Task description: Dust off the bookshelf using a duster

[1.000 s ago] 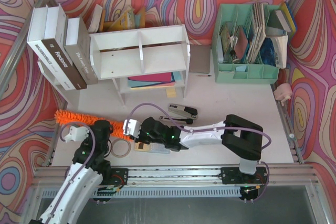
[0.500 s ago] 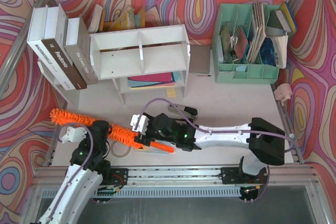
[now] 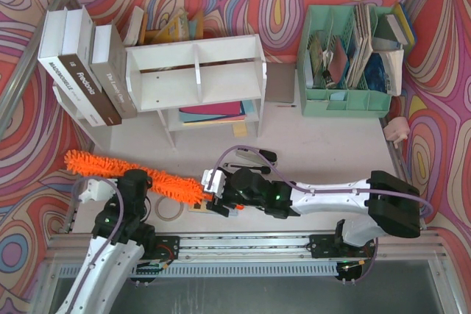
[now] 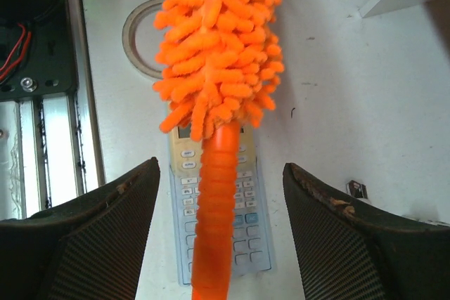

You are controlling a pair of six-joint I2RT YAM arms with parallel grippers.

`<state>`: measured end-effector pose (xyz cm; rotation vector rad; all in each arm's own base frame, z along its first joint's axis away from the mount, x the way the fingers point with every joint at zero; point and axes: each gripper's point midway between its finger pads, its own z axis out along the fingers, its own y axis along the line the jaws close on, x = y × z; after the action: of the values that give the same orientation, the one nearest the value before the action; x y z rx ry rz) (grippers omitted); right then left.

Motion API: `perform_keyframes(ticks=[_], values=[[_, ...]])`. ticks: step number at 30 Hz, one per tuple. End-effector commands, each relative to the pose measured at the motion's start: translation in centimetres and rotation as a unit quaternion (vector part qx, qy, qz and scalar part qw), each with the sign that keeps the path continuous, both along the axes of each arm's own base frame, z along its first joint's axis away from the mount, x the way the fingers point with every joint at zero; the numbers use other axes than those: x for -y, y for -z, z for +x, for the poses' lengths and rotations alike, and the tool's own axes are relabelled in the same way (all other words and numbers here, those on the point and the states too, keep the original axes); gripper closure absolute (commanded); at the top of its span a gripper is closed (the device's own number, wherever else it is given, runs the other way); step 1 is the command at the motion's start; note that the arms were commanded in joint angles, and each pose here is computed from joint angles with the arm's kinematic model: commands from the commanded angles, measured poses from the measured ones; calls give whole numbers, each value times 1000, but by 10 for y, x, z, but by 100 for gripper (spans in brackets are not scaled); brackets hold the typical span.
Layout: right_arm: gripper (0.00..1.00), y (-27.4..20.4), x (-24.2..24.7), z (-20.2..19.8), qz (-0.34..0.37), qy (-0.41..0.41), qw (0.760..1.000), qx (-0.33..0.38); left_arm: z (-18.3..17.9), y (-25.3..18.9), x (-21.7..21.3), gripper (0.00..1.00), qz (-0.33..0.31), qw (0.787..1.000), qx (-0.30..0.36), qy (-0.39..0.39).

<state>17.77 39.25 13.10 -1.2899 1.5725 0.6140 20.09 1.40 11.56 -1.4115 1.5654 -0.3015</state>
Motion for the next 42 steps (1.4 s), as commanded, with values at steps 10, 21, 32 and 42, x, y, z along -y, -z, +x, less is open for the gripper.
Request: perform_keyframes(ticks=[10, 21, 32, 42], values=[[35, 11, -6, 2, 1, 13, 1000, -9, 0, -44, 7, 100, -43, 998, 53, 8], [39, 17, -14, 14, -6, 35, 999, -5, 2, -51, 17, 100, -68, 995, 65, 25], [45, 21, -21, 26, -9, 56, 998, 7, 3, -52, 27, 100, -92, 993, 62, 40], [64, 17, -25, 30, -7, 57, 998, 14, 2, -51, 32, 100, -108, 991, 59, 47]])
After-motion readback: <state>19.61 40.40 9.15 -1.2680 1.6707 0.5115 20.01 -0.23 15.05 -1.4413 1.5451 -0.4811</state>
